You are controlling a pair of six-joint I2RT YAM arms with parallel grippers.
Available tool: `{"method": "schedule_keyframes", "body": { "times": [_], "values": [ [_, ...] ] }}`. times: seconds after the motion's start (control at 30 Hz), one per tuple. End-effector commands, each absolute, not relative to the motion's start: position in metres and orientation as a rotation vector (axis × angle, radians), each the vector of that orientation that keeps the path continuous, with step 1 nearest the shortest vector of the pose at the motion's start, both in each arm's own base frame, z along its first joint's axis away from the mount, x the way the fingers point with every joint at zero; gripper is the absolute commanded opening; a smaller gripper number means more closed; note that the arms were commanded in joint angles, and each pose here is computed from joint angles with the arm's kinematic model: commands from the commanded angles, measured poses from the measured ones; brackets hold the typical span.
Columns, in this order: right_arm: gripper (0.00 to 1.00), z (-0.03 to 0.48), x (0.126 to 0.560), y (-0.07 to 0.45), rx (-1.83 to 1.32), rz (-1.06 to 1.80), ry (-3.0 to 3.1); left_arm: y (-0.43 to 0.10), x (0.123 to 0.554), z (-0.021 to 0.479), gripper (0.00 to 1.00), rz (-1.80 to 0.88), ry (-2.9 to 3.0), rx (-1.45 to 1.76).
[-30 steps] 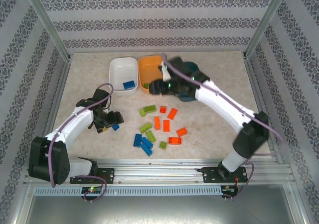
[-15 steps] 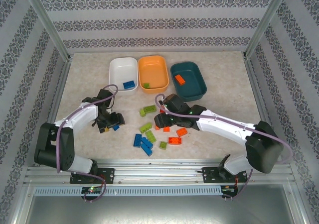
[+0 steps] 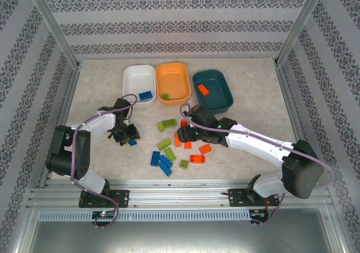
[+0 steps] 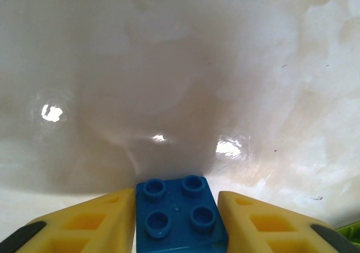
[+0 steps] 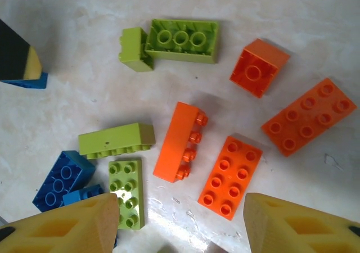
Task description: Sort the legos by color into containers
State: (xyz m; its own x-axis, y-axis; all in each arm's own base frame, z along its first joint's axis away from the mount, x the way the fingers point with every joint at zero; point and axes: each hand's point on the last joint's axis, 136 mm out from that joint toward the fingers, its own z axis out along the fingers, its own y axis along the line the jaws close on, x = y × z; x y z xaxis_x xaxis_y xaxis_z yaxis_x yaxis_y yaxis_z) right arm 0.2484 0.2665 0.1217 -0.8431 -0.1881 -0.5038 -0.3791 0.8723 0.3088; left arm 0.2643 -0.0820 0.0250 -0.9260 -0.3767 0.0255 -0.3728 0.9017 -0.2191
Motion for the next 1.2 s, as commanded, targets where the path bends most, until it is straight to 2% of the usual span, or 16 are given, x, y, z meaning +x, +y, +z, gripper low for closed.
{"method": "schedule_keyframes", "body": {
  "times": [0.0,0.1,0.33,0.53,0.67,0.9,1.17],
  "values": [
    [0.6,0.119,0.248,0.257,-0.366,0.521,2.645,-0.09,0.274,0.028,0.39,-0.382,3.033,-0.573],
    [0.61,0.111,0.247,0.257,-0.395,0.494,2.689,-0.093,0.28,0.032,0.33,-0.407,3.023,-0.577],
    [0.61,0.104,0.249,0.259,-0.383,0.495,2.726,-0.095,0.304,0.062,0.33,-0.455,2.975,-0.559],
    [0.61,0.102,0.252,0.255,-0.366,0.484,2.747,-0.087,0.364,0.126,0.33,-0.552,2.822,-0.537],
    [0.61,0.103,0.254,0.251,-0.357,0.473,2.752,-0.079,0.414,0.148,0.33,-0.548,2.776,-0.513],
    [0.61,0.104,0.252,0.255,-0.439,0.452,2.791,-0.071,0.488,0.128,0.33,-0.474,2.808,-0.484],
    [0.62,0.087,0.246,0.233,-0.444,0.272,2.933,-0.074,0.52,0.097,0.34,-0.486,2.834,-0.528]
  ]
}}
